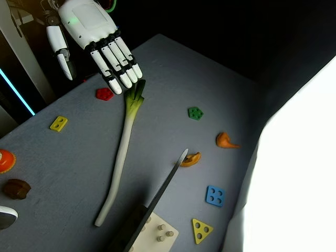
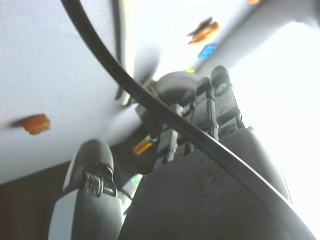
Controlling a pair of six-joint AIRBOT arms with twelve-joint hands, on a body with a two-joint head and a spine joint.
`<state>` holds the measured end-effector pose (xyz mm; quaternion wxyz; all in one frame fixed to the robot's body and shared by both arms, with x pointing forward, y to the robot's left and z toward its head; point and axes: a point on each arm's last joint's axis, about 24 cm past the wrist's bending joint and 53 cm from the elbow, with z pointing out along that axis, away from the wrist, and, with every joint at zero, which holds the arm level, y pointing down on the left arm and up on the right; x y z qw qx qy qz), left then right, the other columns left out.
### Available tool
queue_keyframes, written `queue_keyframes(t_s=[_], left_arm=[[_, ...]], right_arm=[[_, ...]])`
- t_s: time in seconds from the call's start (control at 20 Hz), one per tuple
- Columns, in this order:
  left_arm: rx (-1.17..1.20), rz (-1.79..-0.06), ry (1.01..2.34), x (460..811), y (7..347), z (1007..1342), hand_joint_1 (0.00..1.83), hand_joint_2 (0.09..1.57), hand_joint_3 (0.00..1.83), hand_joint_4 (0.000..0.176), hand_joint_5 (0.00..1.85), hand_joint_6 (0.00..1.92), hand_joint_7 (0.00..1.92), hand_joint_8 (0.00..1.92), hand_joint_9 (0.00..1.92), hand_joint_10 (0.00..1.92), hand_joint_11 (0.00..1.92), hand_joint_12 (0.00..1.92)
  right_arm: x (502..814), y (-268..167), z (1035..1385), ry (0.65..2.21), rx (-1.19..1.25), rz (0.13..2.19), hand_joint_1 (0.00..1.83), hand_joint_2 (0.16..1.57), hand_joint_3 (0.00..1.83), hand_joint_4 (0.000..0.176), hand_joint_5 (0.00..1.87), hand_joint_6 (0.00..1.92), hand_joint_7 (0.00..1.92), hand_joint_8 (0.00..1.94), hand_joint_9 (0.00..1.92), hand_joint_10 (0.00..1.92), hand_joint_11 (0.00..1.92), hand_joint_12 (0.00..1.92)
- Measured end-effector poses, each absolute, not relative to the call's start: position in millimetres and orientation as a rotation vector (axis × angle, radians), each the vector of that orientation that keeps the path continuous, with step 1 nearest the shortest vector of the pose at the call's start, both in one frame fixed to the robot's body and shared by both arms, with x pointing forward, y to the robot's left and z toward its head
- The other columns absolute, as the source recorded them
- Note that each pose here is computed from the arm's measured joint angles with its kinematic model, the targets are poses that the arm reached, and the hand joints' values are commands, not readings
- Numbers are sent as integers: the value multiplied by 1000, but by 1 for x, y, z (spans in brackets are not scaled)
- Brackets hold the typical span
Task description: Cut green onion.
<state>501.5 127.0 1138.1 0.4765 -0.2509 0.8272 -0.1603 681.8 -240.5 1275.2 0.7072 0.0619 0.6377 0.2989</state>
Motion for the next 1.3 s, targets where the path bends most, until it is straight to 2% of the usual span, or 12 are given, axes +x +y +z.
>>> queue_keyframes(t_s=[0.1,0.15,0.2,0.3,0.4,0.55,0.65,0.75,1.0,1.15,1.2,1.3], left_arm=[[-632,-369,2024,501,133,1135,128,1276,3,68,1,0,3,1,2,0,0,306],[-624,-361,2029,500,133,1132,128,1279,4,67,0,0,4,1,0,0,0,311],[-633,-354,2039,498,135,1128,116,1276,2,71,0,0,2,0,0,0,0,276],[-664,-352,2047,497,138,1122,105,1273,0,64,0,0,0,0,0,0,0,303],[-660,-353,2036,498,139,1124,103,1276,1,55,0,0,0,0,0,0,0,317],[-660,-360,2015,500,140,1123,156,1294,6,50,0,0,17,2,0,0,0,193],[-682,-343,2039,496,144,1114,250,1302,6,50,0,0,22,3,3,1,0,180],[-673,-338,2041,496,145,1113,320,1320,8,42,2,0,52,9,13,4,0,175],[-660,-352,2064,491,138,1106,537,1310,0,43,0,0,27,2,36,5,0,288],[-632,-382,2060,491,128,1108,571,1314,1,39,9,2,7,0,10,0,0,273],[-621,-390,2059,491,124,1108,583,1316,1,38,4,2,1,0,1,0,0,220],[-604,-408,2083,486,114,1104,557,1333,6,27,21,4,20,3,8,2,0,253]], right_arm=[[687,-241,1268,1445,149,671,1001,995,0,0,0,0,0,0,0,0,0,0],[688,-242,1264,1458,156,674,1018,996,0,0,0,0,0,0,0,0,0,0],[690,-242,1263,1463,156,671,1119,986,0,9,0,0,0,0,0,0,0,0],[697,-245,1260,1462,162,665,1178,980,0,5,0,0,0,0,0,0,0,0],[709,-248,1257,1459,182,671,1137,991,0,6,0,0,0,0,0,0,0,0],[729,-254,1236,1489,211,665,1100,995,0,22,0,0,0,0,0,0,0,0],[738,-256,1222,1517,225,684,1112,1000,0,9,0,0,0,0,0,0,0,0],[746,-256,1221,1512,236,724,1053,1026,0,10,0,0,0,0,0,0,0,0],[759,-253,1221,1473,162,763,1049,1006,0,18,0,0,0,0,0,0,0,0],[770,-251,1216,1471,155,778,1085,994,0,33,0,0,0,0,0,0,0,0],[775,-250,1214,1470,157,789,1075,995,0,33,0,0,0,0,0,0,0,0],[780,-248,1213,1463,151,790,1080,989,0,33,0,0,0,0,0,0,0,0]])
